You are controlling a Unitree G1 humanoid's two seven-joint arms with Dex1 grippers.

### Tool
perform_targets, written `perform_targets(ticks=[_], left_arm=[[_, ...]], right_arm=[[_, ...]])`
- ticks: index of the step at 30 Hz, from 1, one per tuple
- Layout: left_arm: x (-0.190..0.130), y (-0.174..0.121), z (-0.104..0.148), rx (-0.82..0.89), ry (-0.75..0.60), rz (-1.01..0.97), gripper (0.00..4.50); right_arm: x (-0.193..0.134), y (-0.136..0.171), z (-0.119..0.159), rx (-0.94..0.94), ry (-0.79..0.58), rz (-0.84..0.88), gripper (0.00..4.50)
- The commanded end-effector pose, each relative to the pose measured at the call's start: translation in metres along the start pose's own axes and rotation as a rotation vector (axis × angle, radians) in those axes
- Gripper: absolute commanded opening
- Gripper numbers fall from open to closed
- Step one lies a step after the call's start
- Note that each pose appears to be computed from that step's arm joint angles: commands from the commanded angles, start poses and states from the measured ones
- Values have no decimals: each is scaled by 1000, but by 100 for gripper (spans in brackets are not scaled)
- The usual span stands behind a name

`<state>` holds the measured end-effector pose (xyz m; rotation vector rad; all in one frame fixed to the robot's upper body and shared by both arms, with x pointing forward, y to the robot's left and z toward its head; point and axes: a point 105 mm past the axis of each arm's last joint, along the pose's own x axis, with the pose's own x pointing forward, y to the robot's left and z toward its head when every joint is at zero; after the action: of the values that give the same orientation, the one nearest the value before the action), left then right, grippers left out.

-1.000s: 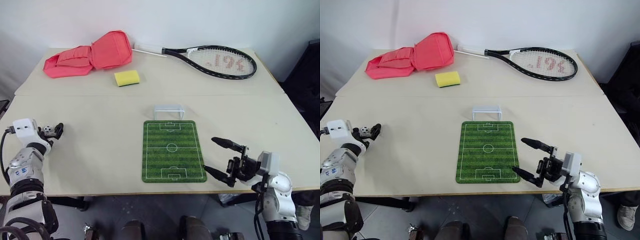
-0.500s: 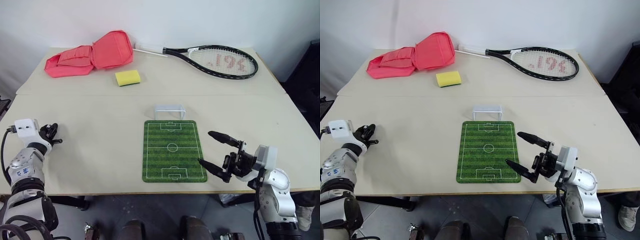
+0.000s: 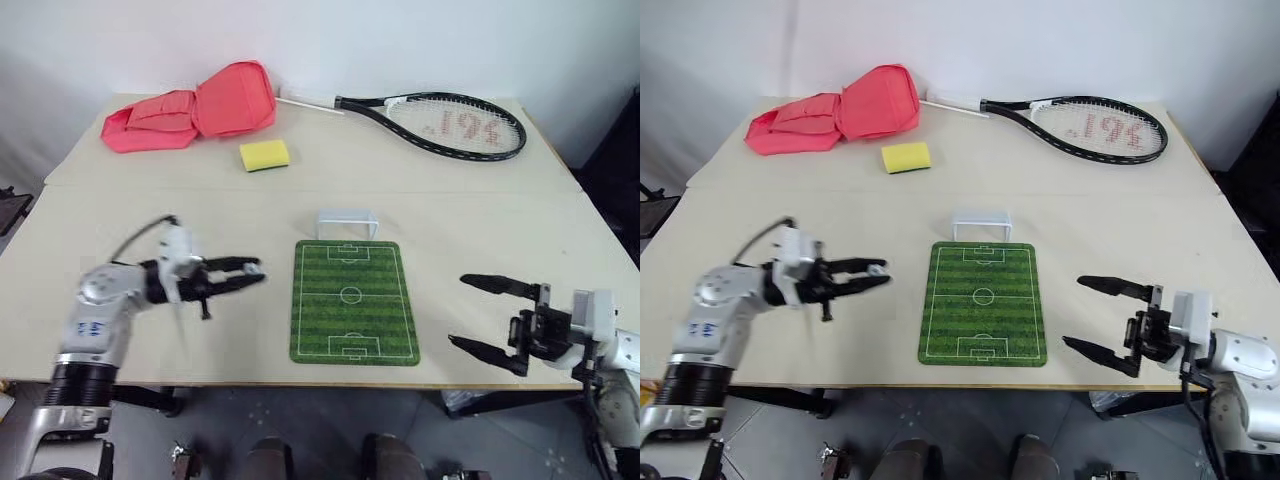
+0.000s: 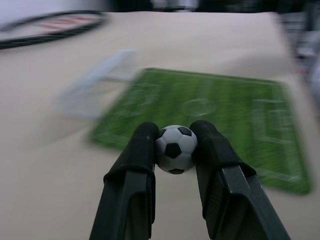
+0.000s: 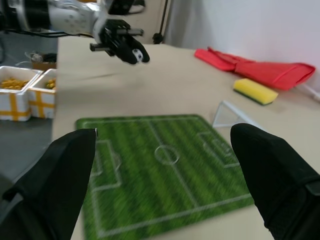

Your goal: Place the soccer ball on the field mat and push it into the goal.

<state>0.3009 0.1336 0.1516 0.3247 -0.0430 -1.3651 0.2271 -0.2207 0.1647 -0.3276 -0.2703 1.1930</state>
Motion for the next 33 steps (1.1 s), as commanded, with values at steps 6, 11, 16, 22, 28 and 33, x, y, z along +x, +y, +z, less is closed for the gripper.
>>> perform_targets(ticks=[6,11,16,22,28,33], left_arm=[[79,-50,-11,41,60,-206,85],[102,-55,-23,30,95,-153,85],[108,-65,-32,78,126,-194,85],[112,-68,-34,87,124,-202,85],[112,-67,-36,61,132,-178,85],[114,-68,-31,47,105,-176,214]], right_arm=[[-50,-3,5,-71,129,-57,450],[-62,2,4,-52,147,-88,450],[-64,13,1,-33,139,-98,450],[-62,21,0,-20,119,-112,450],[-59,25,-2,-16,111,-116,450],[-58,26,-4,-10,107,-115,450]])
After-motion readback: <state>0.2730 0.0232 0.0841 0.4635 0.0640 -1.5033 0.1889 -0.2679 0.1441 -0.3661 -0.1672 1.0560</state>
